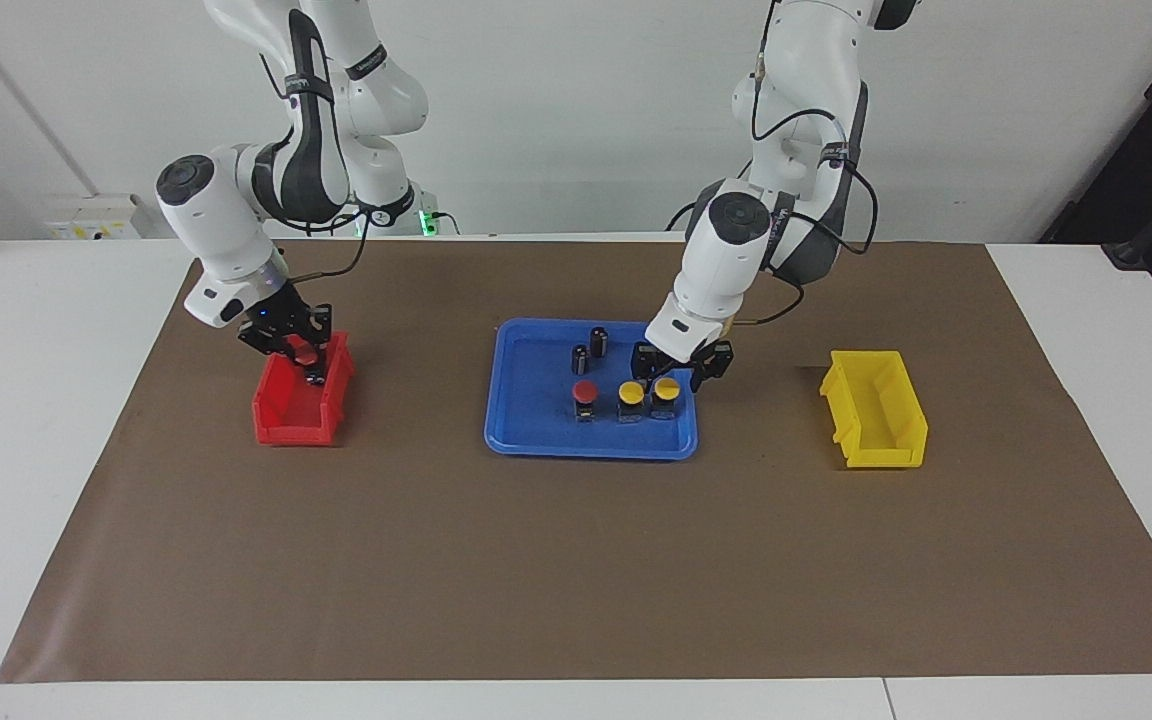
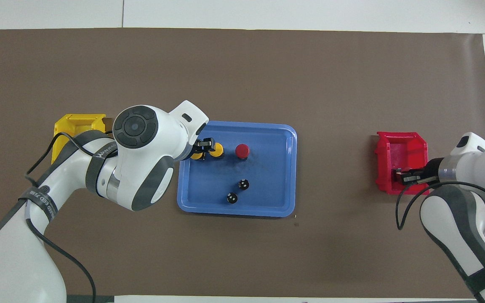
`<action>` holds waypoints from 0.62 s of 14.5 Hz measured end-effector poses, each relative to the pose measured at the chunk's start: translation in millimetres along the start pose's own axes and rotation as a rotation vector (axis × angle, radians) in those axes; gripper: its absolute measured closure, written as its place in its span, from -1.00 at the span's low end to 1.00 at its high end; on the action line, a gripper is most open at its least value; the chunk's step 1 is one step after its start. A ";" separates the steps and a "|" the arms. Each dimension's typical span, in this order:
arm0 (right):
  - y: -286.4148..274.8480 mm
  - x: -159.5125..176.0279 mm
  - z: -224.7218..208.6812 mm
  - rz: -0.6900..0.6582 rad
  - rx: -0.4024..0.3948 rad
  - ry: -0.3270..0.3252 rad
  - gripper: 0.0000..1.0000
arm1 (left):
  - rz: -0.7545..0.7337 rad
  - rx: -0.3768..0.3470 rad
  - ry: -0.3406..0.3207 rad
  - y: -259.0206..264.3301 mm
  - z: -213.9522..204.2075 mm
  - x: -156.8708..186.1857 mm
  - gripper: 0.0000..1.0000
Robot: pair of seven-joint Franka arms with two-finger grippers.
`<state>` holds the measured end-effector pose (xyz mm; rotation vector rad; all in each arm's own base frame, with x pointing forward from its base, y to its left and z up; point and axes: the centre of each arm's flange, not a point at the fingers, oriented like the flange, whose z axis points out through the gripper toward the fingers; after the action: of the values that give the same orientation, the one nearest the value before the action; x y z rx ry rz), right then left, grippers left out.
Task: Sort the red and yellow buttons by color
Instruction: 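Grasp the nearer yellow button with the left gripper while the right gripper releases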
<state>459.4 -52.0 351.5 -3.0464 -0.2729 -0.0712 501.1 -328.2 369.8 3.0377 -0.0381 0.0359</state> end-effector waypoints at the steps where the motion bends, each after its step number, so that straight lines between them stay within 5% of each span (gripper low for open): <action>1: 0.2 -1.2 1.6 0.001 -0.001 0.000 0.18 | -0.001 0.001 -0.001 -0.4 0.7 -0.3 -0.49; 3: 0.3 -1.6 2.3 0.000 -0.001 0.002 -0.05 | -0.001 0.004 -0.006 -1.4 3.2 -1.4 -0.44; 7: 0.8 0.7 -1.1 -0.044 -0.002 0.007 -0.10 | -0.003 0.010 -0.016 -3.4 8.1 -4.1 -0.40; 9: 1.0 5.6 -10.1 -0.057 0.006 -0.009 -0.15 | -0.006 0.009 -0.015 -3.4 8.0 -3.9 0.00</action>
<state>464.7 -52.9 361.8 -3.0337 -0.3592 -0.0602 497.4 -325.6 361.4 3.0475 -0.0307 0.0129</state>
